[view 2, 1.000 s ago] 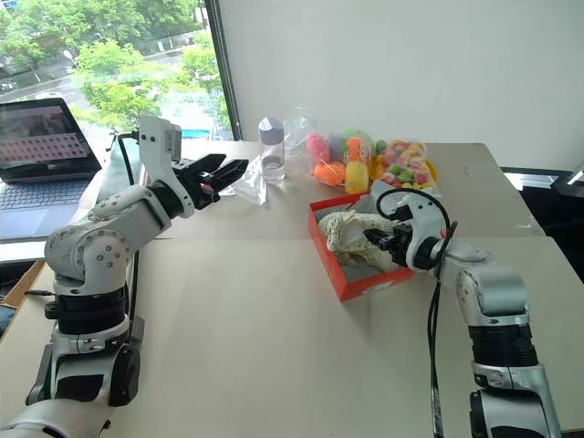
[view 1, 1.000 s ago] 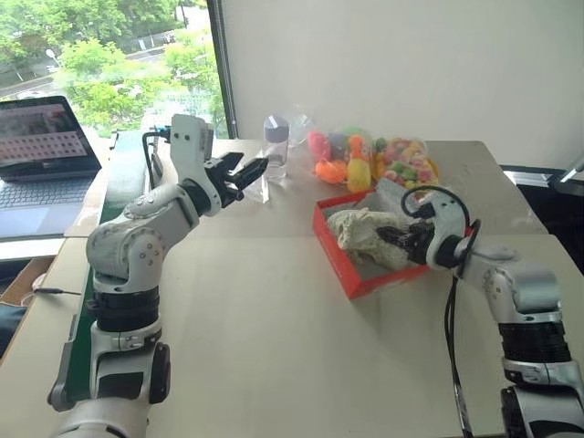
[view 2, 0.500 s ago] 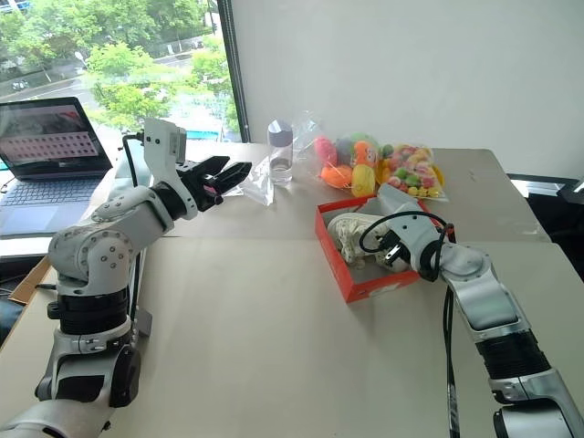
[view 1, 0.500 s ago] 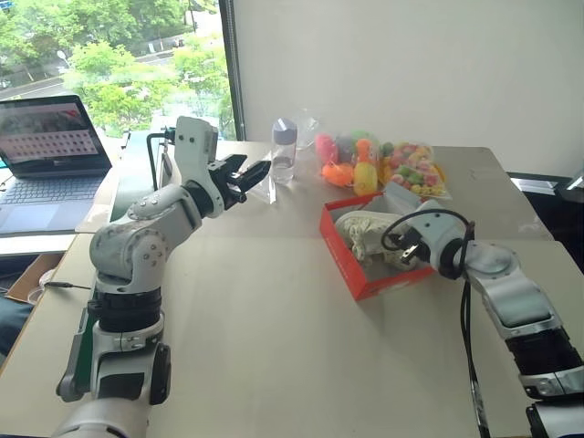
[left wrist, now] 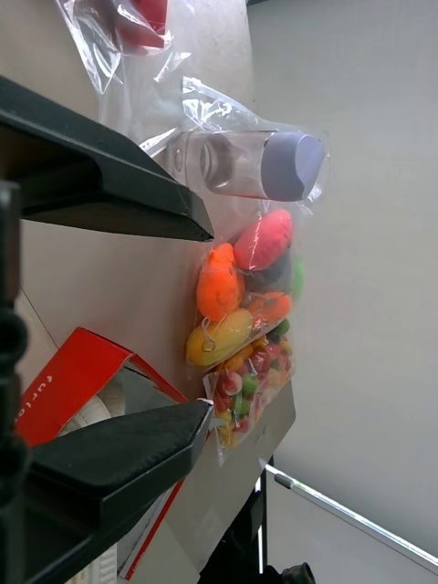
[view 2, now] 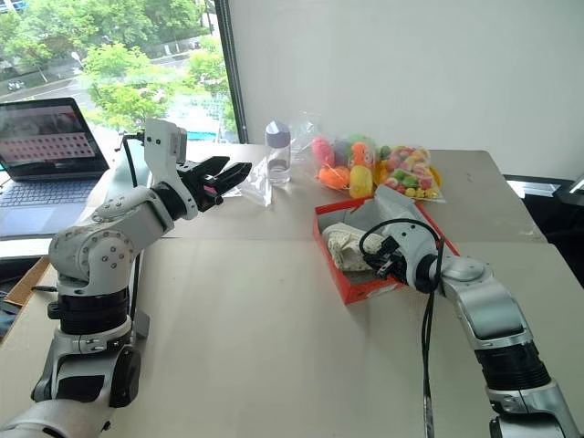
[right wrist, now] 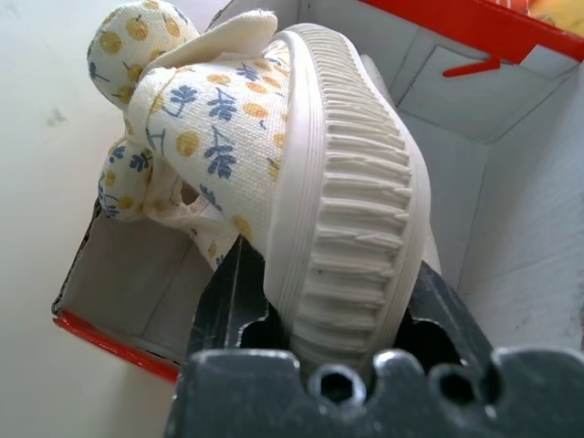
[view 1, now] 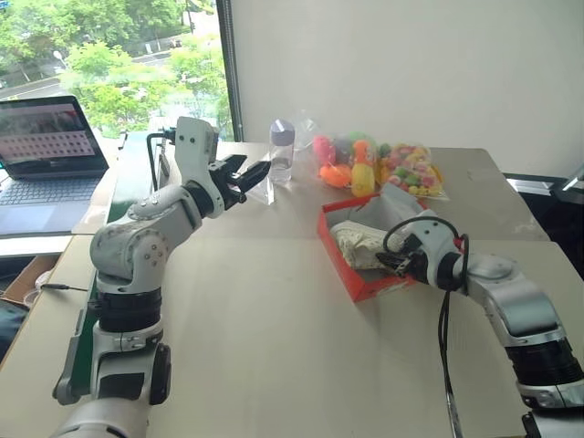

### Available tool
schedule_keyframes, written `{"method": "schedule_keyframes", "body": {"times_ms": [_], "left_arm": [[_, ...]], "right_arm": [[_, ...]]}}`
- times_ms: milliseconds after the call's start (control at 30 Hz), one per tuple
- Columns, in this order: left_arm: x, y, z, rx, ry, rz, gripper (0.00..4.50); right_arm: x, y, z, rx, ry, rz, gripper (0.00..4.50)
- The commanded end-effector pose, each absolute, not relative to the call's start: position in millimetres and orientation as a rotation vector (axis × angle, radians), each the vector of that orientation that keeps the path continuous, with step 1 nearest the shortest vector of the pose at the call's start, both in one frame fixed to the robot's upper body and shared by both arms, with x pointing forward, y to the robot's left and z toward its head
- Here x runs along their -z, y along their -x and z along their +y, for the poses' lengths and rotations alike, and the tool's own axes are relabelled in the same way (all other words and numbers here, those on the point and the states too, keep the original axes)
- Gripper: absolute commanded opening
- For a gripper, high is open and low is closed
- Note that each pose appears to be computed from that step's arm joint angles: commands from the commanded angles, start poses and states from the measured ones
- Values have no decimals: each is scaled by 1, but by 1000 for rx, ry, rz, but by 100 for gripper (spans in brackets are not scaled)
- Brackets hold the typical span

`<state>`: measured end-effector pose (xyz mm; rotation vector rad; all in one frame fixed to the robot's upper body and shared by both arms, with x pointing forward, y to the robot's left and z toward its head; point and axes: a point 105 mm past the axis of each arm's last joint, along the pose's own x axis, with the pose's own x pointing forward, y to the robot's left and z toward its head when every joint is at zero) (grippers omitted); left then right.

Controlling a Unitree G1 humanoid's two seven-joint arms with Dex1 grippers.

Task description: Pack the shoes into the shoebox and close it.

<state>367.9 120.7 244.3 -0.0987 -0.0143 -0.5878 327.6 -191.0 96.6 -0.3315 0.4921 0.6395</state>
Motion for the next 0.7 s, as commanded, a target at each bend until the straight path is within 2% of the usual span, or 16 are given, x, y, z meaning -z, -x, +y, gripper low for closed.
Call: {"method": "schedule_keyframes", "body": {"times_ms": [33,133,200,333,533,700], "left_arm": [[-260,-361,115,612,76,-79,294],[-260,-362,114,613,80,-80,294],[-260,-362,114,614,83,-81,294],[-259,-363,113,618,85,-79,294],[-259,-363,110,629,88,-80,294],[-259,-363,109,632,88,-82,294]], "right_arm": [[-82,-321,-190,-665,298,573,299],[-90,-326,-194,-644,301,555,406],[-99,-331,-198,-618,316,524,440],[-129,-336,-198,-636,262,462,440],[-195,-331,-182,-766,105,335,440],[-224,-320,-174,-847,54,302,440]]}}
